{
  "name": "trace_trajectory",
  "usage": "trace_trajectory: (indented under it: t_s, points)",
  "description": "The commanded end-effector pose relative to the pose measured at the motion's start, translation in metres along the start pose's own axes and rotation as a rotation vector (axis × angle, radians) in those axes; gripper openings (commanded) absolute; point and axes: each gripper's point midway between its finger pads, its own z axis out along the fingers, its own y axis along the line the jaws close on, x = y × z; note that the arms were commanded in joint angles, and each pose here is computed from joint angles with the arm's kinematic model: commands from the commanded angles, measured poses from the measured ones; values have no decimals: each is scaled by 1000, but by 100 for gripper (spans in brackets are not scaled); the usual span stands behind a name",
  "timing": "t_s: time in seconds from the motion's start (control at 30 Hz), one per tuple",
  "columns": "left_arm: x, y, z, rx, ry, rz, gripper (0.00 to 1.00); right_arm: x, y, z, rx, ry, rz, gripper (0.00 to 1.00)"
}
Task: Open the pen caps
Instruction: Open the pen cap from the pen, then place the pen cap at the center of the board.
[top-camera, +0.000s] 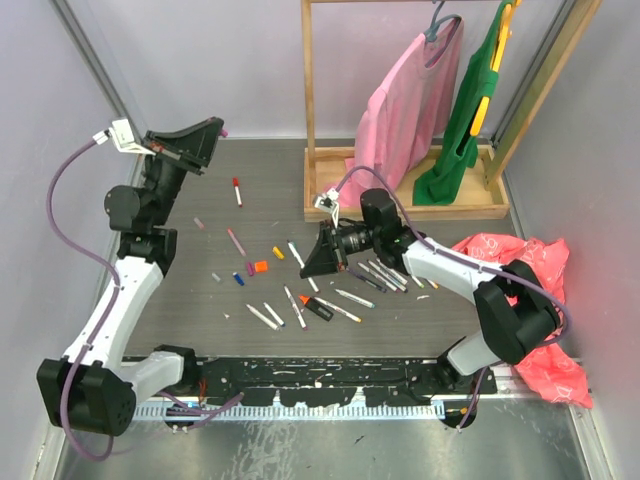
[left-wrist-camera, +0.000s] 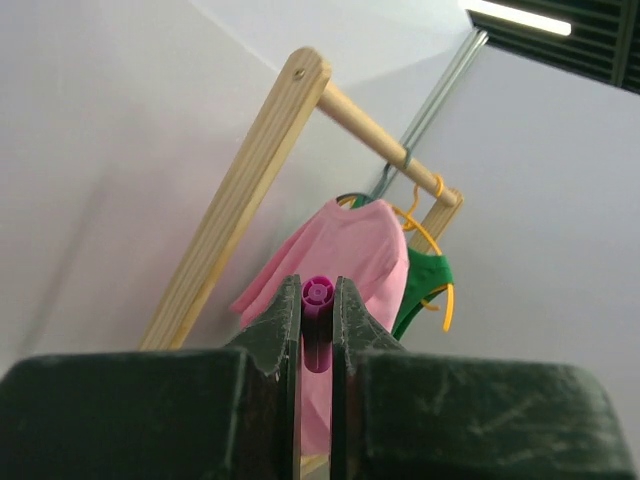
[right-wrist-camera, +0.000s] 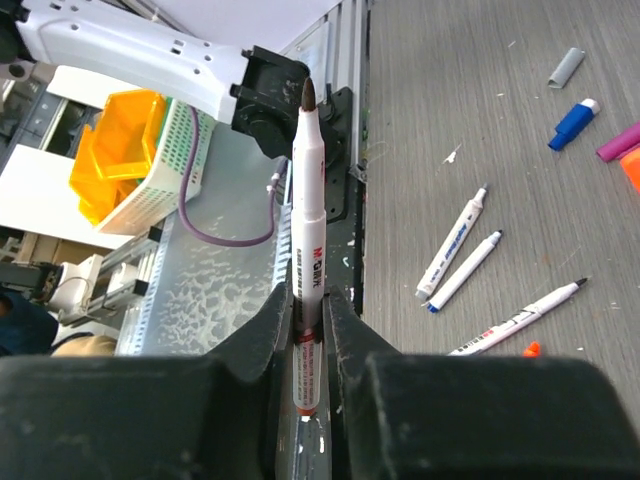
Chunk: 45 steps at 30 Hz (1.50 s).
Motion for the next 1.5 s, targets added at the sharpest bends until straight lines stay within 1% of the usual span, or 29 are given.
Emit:
trace_trajectory:
  t_s: [0.0, 0.17, 0.27, 0.4, 0.53, 0.57, 0.67, 0.73, 0.8, 0.93, 1.17, 1.23, 1.27, 1.33, 1.37, 1.47]
  points:
    - [34, 34, -27, -95, 111, -28, 0, -13, 3, -3, 29, -1, -113, 1]
    - [103, 110, -84, -355, 305, -46, 0, -17, -12, -7, 128, 27, -169, 1]
    - [129, 157, -116, -518, 384, -89, 0, -19, -21, -9, 188, 40, -184, 2]
    - [148, 216, -143, -692, 454, -173, 0, -21, -37, -12, 259, 56, -191, 3]
    - [169, 281, -175, -941, 528, -258, 0, -20, -50, -12, 304, 72, -183, 3]
    - [168, 296, -177, -1009, 538, -252, 0, -19, -51, -12, 306, 74, -179, 3]
    - [173, 333, -201, -1242, 596, -229, 0, -19, -56, -11, 321, 78, -172, 3]
    - [176, 350, -211, -1338, 619, -216, 0, -19, -58, -11, 329, 82, -171, 3]
    - [177, 361, -215, -1385, 627, -205, 0, -18, -61, -11, 333, 88, -170, 3]
    - [178, 378, -211, -1419, 606, -196, 0, -14, -67, -10, 337, 99, -155, 3]
    - [185, 395, -211, -1492, 674, -215, 1, -12, -73, -9, 344, 110, -144, 3]
    - [184, 398, -211, -1503, 674, -207, 4, -11, -74, -8, 347, 112, -139, 3]
    - [184, 399, -211, -1504, 674, -204, 7, -11, -75, -8, 348, 114, -136, 3]
    - [185, 400, -210, -1495, 677, -204, 20, -11, -76, -8, 348, 116, -134, 3]
    - [186, 401, -210, -1494, 680, -205, 24, -11, -76, -8, 349, 117, -134, 3]
    - [188, 401, -212, -1494, 690, -209, 25, -13, -78, -7, 352, 119, -133, 3]
